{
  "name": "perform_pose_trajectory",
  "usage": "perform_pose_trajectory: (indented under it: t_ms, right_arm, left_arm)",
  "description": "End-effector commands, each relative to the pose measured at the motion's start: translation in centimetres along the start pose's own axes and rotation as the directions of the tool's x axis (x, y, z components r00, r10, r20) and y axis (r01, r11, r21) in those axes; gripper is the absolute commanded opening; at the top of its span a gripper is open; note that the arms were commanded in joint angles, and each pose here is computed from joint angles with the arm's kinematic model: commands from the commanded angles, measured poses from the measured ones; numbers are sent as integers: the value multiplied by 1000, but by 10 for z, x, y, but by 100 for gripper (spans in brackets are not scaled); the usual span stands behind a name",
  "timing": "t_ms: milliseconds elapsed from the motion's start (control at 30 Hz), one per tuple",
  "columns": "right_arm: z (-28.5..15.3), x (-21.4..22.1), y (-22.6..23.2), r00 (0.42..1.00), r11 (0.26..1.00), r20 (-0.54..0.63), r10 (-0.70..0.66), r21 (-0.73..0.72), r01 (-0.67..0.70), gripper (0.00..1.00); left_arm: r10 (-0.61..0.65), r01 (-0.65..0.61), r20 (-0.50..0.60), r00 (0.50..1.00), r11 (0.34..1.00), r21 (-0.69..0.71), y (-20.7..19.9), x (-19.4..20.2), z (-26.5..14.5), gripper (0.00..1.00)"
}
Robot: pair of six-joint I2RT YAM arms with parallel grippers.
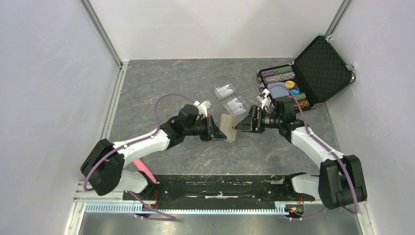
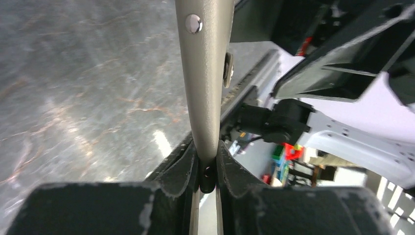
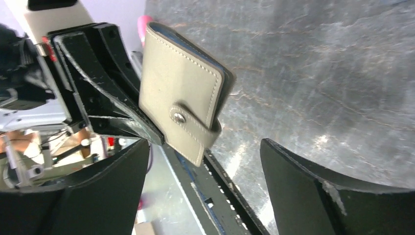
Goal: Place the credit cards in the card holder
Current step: Pick up the card holder from the center of the board, then open the card holder.
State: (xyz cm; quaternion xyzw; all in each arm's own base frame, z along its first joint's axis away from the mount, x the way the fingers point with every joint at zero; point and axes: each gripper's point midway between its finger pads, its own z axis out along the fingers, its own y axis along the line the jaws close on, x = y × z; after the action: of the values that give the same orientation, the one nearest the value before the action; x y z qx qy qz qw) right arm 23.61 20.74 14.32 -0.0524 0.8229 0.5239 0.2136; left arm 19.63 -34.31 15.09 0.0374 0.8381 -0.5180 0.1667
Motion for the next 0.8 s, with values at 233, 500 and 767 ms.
perform_pose_trajectory:
  t_ms: [233, 500, 767]
  right_arm:
    - [21, -8, 6, 988, 961, -69, -140, 229, 153, 93]
    - [39, 2, 0, 985, 937, -119, -123, 314, 154, 98]
    - [39, 12, -21, 981, 899, -162, -105, 406, 164, 80]
  left_arm:
    - [205, -208, -55, 977, 875, -438, 29, -1, -40, 2]
    - [256, -280, -115, 960, 835, -474, 16, 12, -32, 2]
    - [268, -291, -116, 956, 837, -464, 7, 14, -29, 2]
